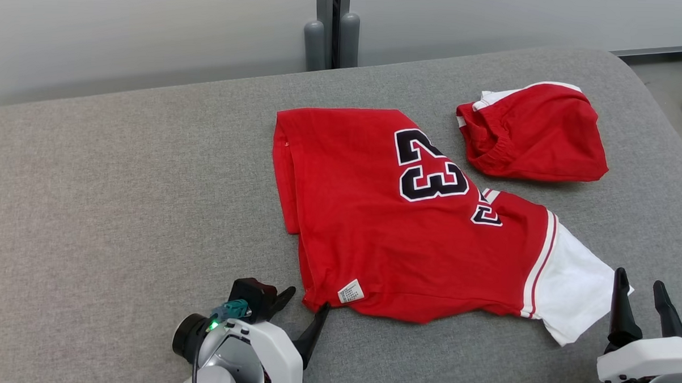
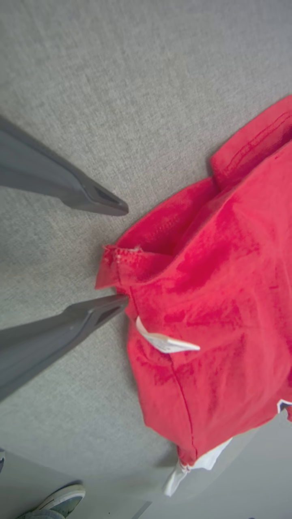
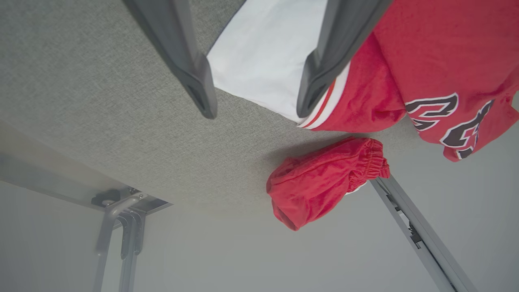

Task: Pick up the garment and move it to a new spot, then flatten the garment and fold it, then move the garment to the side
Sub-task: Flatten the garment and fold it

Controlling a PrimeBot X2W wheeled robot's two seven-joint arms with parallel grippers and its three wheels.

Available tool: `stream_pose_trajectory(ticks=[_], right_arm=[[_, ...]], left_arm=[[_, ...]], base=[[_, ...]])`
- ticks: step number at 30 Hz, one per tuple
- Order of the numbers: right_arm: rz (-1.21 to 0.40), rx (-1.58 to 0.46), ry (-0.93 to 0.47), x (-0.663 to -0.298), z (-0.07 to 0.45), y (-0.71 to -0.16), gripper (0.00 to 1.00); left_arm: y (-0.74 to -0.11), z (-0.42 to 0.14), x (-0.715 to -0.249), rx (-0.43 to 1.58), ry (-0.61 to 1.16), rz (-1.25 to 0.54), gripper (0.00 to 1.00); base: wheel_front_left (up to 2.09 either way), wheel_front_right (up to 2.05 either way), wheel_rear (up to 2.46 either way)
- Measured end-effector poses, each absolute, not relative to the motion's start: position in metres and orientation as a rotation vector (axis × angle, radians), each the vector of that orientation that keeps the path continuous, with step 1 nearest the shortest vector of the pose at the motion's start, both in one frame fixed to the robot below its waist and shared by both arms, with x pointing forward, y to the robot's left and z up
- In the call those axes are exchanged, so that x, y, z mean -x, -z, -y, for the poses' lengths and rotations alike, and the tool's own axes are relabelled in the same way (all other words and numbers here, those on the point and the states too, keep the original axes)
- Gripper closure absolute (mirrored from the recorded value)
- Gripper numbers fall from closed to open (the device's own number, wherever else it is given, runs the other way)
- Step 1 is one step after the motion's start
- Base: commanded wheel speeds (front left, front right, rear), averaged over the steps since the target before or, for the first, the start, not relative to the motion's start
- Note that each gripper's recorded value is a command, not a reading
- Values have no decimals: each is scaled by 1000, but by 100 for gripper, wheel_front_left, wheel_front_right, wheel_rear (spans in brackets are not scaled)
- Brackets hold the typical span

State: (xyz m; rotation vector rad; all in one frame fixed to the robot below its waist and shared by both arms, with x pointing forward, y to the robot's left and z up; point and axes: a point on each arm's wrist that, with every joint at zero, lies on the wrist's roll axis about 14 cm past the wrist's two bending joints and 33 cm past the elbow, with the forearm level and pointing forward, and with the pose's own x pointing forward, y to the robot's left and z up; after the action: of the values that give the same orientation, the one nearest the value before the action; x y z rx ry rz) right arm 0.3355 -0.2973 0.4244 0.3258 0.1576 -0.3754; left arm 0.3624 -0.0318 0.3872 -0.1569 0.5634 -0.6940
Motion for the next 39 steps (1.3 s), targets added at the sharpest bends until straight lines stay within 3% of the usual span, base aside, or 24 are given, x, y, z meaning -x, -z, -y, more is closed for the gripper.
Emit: stream_pose_trajectory(ticks=[2, 3, 4, 5, 6, 13, 20, 29, 39], right_arm=[[-154, -325, 376, -336, 297, -425, 0], [-154, -324, 375, -337, 297, -425, 0], [-154, -324, 374, -337, 297, -425, 0], [-155, -323, 372, -337, 297, -425, 0], [-156, -319, 369, -338, 296, -425, 0], [-162, -296, 344, -342, 291, -426, 0], [-175, -287, 295, -352, 277, -425, 0], [-181, -285, 255, -361, 265, -426, 0], [-196, -285, 254, -359, 264, -422, 0]], left_arm=[[-387, 32, -363, 159, 693, -563, 4], [-387, 31, -363, 160, 690, -565, 45], [-387, 31, -363, 164, 687, -566, 62], [-388, 31, -364, 169, 684, -563, 86], [-388, 30, -364, 172, 682, -563, 100], [-413, 31, -368, 285, 679, -496, 100], [-428, -5, -376, 256, 656, -467, 100], [-436, -78, -404, 193, 495, -437, 100], [-409, -136, -393, 200, 326, -527, 100]], base=[[0, 0, 0], [0, 0, 0], [0, 0, 0], [0, 0, 0], [0, 0, 0], [0, 0, 0], [0, 0, 0], [0, 0, 0], [0, 0, 0]])
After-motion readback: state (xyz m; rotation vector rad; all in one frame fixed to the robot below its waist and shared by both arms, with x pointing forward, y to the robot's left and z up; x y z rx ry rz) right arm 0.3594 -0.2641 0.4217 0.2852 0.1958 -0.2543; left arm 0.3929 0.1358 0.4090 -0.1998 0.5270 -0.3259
